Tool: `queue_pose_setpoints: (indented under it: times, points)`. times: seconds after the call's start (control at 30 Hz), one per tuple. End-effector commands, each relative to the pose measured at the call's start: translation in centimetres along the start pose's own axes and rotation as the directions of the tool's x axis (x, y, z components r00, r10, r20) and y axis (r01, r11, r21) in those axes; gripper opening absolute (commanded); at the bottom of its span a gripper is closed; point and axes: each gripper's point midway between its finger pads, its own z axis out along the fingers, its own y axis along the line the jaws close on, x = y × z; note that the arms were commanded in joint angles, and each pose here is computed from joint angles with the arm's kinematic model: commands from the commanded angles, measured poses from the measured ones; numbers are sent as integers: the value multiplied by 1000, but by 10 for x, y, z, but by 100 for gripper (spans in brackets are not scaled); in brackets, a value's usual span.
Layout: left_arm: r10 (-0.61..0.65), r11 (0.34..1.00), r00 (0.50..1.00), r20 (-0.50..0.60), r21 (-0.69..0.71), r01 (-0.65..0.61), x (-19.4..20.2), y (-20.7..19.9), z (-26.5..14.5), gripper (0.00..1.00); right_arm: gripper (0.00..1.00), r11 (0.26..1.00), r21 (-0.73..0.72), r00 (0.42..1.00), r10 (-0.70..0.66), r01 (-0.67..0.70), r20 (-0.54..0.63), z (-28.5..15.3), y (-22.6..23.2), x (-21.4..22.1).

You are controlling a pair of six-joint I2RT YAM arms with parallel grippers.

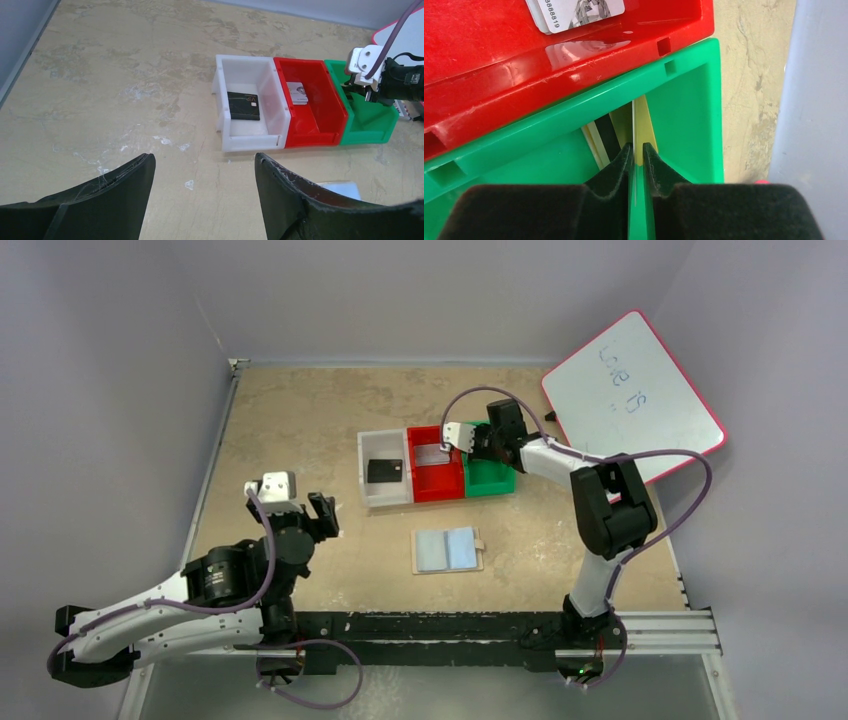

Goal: Take the credit cards out of the card holder
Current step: Place the credit card in the storage box.

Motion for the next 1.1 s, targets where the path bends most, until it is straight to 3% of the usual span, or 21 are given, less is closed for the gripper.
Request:
queue_pose_setpoints:
  times: [0.0, 0.07, 0.1, 0.13, 0.17, 0.53, 0.67, 0.73, 0.77, 0.87, 0.93, 1.0, 1.07]
  points:
    - [-44, 999, 999, 27, -15, 45, -10, 4, -3, 73, 15, 999, -12, 999, -30, 30, 12, -3, -11, -7]
    - [-49, 999, 998, 27, -12, 50, -10, 4, -3, 73, 15, 999, -21, 1000, -26, 26, 12, -6, -9, -7]
    - [-50, 999, 998, 27, -12, 51, -10, 5, -4, 73, 23, 999, -25, 1000, -25, 25, 14, -8, -8, -8]
    - [-52, 999, 998, 27, -9, 53, -10, 4, -4, 73, 39, 999, -27, 1000, -17, 17, 16, -10, -7, -8]
    - [-53, 999, 998, 28, -10, 53, -10, 5, -4, 73, 45, 1000, -27, 1000, -11, 11, 12, -12, -6, -8]
    - [-62, 998, 998, 31, -9, 62, -10, 6, -6, 72, 45, 987, 109, 993, 117, -116, -3, -23, -28, -6]
    - [-67, 998, 997, 31, -8, 68, -10, 7, -7, 72, 45, 935, 175, 949, 292, -309, 115, -43, -48, -30]
    - [-70, 998, 997, 31, -8, 70, -9, 7, -7, 72, 43, 863, 203, 881, 424, -463, 211, -58, -58, -43]
    - [-71, 997, 997, 31, -8, 71, -9, 8, -7, 72, 40, 791, 211, 813, 522, -575, 259, -65, -63, -47]
    - [-75, 997, 997, 35, -13, 76, -10, 9, -7, 72, 39, 518, 215, 561, 768, -828, 308, -77, -64, -43]
    - [-79, 997, 996, 38, -14, 80, -11, 10, -7, 72, 38, 364, 173, 397, 886, -915, 238, -74, -45, -40]
    - [-82, 996, 996, 40, -17, 82, -11, 11, -8, 72, 34, 325, 102, 337, 932, -940, 133, -67, -18, -42]
    - [-84, 996, 996, 40, -14, 84, -11, 11, -8, 72, 30, 279, 47, 283, 951, -959, 121, -63, -1, -48]
